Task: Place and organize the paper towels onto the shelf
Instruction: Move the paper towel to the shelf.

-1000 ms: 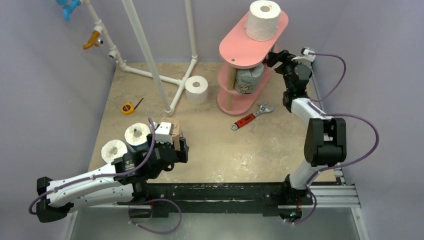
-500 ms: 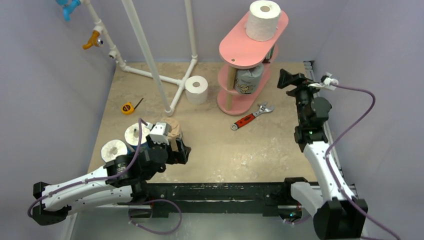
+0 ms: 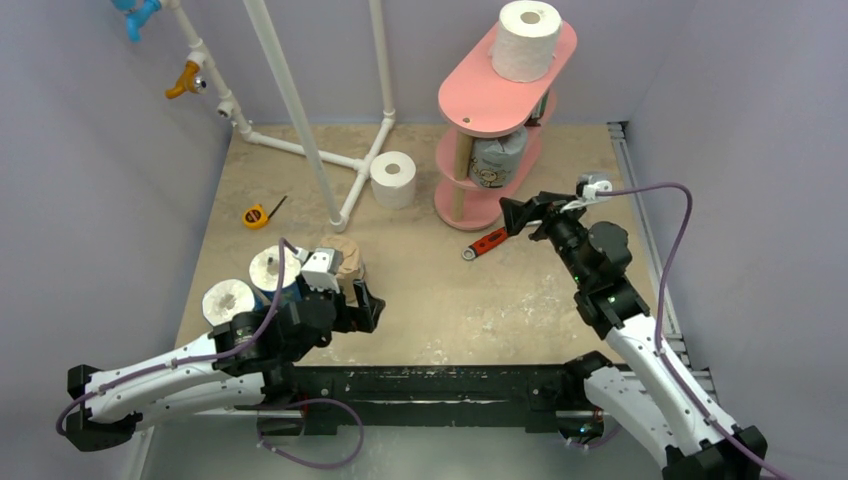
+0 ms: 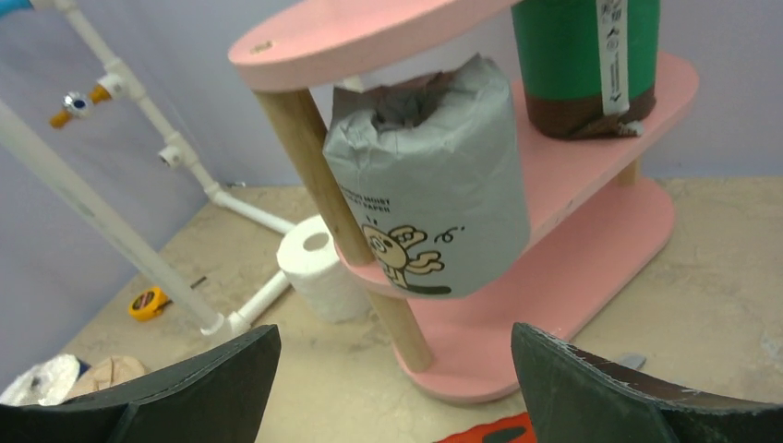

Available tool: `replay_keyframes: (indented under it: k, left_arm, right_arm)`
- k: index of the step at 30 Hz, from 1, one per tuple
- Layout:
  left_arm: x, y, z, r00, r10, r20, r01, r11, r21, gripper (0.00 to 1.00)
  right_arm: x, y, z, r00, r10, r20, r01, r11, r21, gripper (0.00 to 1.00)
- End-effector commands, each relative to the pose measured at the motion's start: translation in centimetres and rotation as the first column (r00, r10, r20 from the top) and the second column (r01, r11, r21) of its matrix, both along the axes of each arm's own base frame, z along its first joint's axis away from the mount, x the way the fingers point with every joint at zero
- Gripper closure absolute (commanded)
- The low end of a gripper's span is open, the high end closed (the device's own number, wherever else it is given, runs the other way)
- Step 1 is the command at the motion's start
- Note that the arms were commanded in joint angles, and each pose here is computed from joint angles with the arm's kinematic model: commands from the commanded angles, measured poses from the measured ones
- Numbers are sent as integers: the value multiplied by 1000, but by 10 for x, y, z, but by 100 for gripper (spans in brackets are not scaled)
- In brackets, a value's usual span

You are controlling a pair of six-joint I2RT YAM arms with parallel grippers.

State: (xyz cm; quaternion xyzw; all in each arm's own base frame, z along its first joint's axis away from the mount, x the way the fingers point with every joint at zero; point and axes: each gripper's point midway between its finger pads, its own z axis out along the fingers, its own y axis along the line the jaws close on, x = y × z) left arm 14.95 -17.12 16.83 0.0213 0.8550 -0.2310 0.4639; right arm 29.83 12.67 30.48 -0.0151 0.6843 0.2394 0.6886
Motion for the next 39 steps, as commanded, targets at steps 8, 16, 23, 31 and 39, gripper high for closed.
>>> replay_keyframes:
  k: [8, 16, 23, 31, 39]
  left_arm:
    - [2, 2, 2, 999, 38, -6, -38, 999, -37, 4]
    - [6, 5, 5, 998, 54, 10, -54, 998, -9, 3]
    - [8, 8, 4, 998, 60, 18, -60, 998, 12, 3]
    - [8, 9, 2, 998, 66, 16, -66, 997, 27, 3]
    - [8, 14, -1, 997, 81, 14, -82, 996, 40, 3]
  right_arm:
    - [33, 15, -30, 1000, -15, -22, 14, 998, -64, 1]
    - [57, 14, -26, 996, -74, 43, 77, 995, -66, 2]
    - [75, 23, -24, 997, -62, 43, 65, 994, -84, 1]
    - [92, 26, -24, 995, -89, 42, 92, 994, -61, 1]
    - [109, 28, -18, 991, -120, 51, 122, 991, -46, 1]
